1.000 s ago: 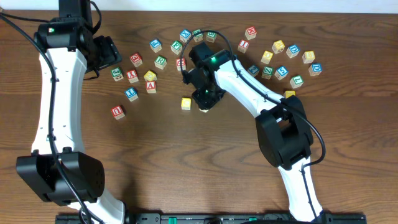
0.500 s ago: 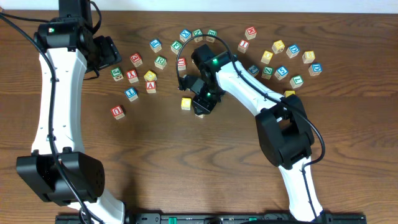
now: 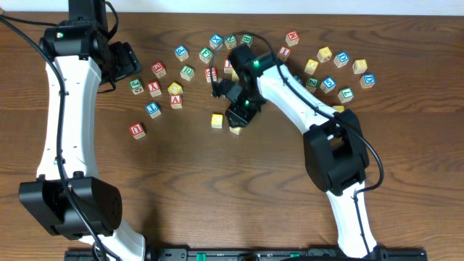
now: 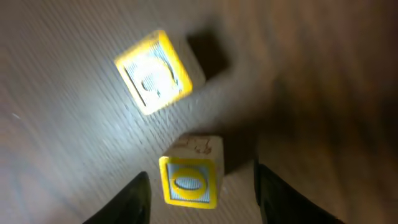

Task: Spell out CORL
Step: 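Lower the O block beside the C block and adjust it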

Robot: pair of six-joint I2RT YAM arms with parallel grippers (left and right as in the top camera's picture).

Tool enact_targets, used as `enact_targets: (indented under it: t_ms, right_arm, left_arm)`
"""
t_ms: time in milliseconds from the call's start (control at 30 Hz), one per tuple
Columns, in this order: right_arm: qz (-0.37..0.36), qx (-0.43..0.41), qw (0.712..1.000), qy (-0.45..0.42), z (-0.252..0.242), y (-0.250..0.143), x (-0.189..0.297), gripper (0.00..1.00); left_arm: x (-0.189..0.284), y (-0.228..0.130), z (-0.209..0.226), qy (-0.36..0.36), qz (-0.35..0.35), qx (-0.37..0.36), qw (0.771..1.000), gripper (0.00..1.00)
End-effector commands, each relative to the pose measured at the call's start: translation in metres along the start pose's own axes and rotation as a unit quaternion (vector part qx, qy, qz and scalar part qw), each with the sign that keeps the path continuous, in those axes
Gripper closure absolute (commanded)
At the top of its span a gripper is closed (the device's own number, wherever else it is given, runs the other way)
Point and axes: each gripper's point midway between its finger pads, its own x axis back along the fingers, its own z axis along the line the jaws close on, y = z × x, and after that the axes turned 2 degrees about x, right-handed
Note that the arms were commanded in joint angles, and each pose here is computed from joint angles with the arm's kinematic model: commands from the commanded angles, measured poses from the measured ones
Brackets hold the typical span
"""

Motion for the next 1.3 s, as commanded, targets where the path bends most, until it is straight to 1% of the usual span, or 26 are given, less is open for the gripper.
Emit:
enact_targets:
  t_ms: [0, 67, 133, 167, 233, 267, 300, 333, 400, 433, 500, 600, 733, 867, 967, 1067, 1267]
  right_arm:
    - [-0.042, 0.002, 0.999, -0.017, 0.0, 0.024, 0.042, 0.37]
    - [-0.047, -0.012, 0.998, -0.027, 0.001, 0.027, 0.056, 0.35]
    - [-0.051, -0.07, 0.995, -0.045, -0.003, 0.026, 0.072, 0.37]
    - [-0.051, -0.116, 0.991, -0.048, -0.004, 0.022, 0.079, 0.4]
    - [-0.034, -0.219, 0.973, -0.066, -0.008, 0.008, 0.084, 0.57]
    - [-0.019, -0.277, 0.957, -0.081, -0.012, -0.002, 0.085, 0.65]
    - [0.011, -0.345, 0.932, -0.109, -0.018, -0.022, 0.084, 0.76]
    - [0.027, -0.379, 0.916, -0.128, -0.021, -0.034, 0.082, 0.82]
    - [0.051, -0.417, 0.894, -0.153, -0.025, -0.052, 0.074, 0.87]
    - [0.059, -0.425, 0.89, -0.154, -0.023, -0.056, 0.067, 0.89]
    - [0.068, -0.428, 0.89, -0.145, -0.018, -0.06, 0.052, 0.96]
    - [0.075, -0.424, 0.897, -0.102, -0.001, -0.06, 0.023, 0.99]
    - [0.079, -0.437, 0.891, -0.096, 0.008, -0.064, 0.001, 0.99]
    - [0.077, -0.446, 0.887, -0.092, 0.013, -0.065, -0.011, 0.99]
    - [0.058, -0.454, 0.885, -0.088, 0.014, -0.059, -0.024, 0.99]
    - [0.044, -0.453, 0.888, -0.063, 0.02, -0.052, -0.033, 0.99]
    - [0.021, -0.459, 0.886, -0.059, 0.017, -0.045, -0.042, 0.99]
  left_arm:
    - [0.002, 0.0, 0.004, 0.003, -0.003, 0.002, 1.0, 0.15]
    - [0.003, 0.0, 0.004, 0.002, -0.003, 0.001, 1.0, 0.15]
    - [0.003, -0.001, 0.004, 0.003, -0.002, 0.001, 1.0, 0.15]
    - [0.002, -0.001, 0.004, 0.004, 0.0, 0.001, 1.0, 0.15]
    - [0.003, -0.003, 0.005, 0.006, 0.004, 0.001, 1.0, 0.15]
    - [0.002, -0.004, 0.005, 0.006, 0.005, 0.0, 1.0, 0.15]
    - [0.002, -0.005, 0.006, 0.007, 0.007, 0.0, 1.0, 0.15]
    - [0.002, -0.005, 0.006, 0.007, 0.007, 0.0, 1.0, 0.14]
    - [0.003, -0.005, 0.006, 0.007, 0.007, 0.001, 1.0, 0.15]
    - [0.003, -0.005, 0.006, 0.007, 0.007, 0.001, 1.0, 0.15]
    - [0.002, -0.005, 0.005, 0.006, 0.007, 0.001, 1.0, 0.15]
    - [0.003, -0.005, 0.005, 0.006, 0.007, 0.003, 1.0, 0.15]
    - [0.003, -0.007, 0.001, 0.004, 0.008, -0.002, 1.0, 0.15]
    - [0.004, -0.009, -0.006, 0.001, 0.007, -0.01, 1.0, 0.15]
    - [0.004, -0.011, -0.01, -0.002, 0.007, -0.015, 1.0, 0.15]
    - [0.004, -0.011, -0.011, -0.002, 0.007, -0.016, 1.0, 0.15]
    - [0.004, -0.012, -0.014, -0.004, 0.008, -0.019, 1.0, 0.14]
